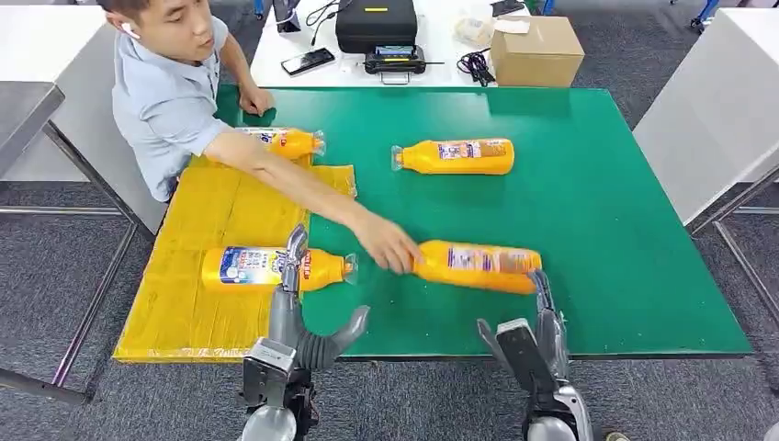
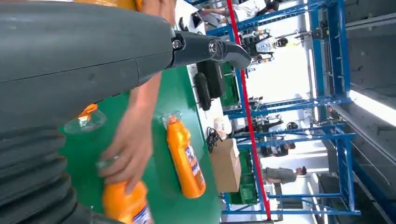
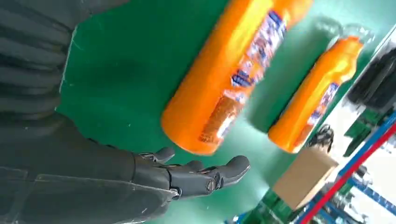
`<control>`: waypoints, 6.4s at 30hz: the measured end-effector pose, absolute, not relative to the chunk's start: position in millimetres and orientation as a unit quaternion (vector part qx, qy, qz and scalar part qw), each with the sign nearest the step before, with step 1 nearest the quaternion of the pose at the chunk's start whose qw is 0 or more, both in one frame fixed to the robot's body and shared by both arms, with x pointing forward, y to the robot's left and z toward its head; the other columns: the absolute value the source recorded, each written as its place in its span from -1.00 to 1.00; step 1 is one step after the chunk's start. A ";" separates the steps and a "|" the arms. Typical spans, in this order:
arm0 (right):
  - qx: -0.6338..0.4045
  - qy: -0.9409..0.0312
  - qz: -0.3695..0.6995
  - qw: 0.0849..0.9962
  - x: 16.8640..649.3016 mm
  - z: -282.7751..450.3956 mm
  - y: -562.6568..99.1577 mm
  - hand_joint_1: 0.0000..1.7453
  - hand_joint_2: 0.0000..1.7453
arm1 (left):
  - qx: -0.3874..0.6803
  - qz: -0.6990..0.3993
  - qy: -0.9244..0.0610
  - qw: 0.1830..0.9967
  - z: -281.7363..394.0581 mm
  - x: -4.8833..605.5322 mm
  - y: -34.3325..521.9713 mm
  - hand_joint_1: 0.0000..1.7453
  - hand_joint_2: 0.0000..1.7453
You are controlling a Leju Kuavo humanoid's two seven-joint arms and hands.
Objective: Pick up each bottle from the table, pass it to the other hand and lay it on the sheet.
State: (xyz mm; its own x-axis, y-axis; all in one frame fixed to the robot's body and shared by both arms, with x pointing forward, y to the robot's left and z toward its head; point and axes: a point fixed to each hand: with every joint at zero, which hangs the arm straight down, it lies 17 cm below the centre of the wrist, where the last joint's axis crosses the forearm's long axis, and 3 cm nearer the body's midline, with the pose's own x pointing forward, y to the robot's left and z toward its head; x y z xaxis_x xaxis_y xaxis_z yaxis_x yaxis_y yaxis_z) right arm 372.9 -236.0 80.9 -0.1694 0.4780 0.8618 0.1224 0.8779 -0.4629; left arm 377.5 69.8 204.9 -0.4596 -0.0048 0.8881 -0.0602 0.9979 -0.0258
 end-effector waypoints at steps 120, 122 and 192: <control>-0.300 -0.511 0.588 0.551 476.7 -13.4 -280.7 1.00 1.00 | -0.159 -0.150 -0.758 0.614 159.7 367.2 -34.5 -1.00 1.00; -0.293 -0.514 0.588 0.552 478.2 -14.3 -283.0 1.00 1.00 | -0.161 -0.150 -0.760 0.612 161.5 368.0 -35.6 -1.00 1.00; 0.091 -0.747 0.364 0.549 395.7 105.4 -68.5 1.00 1.00 | -0.245 0.124 -0.718 0.639 158.5 402.3 19.2 -1.00 1.00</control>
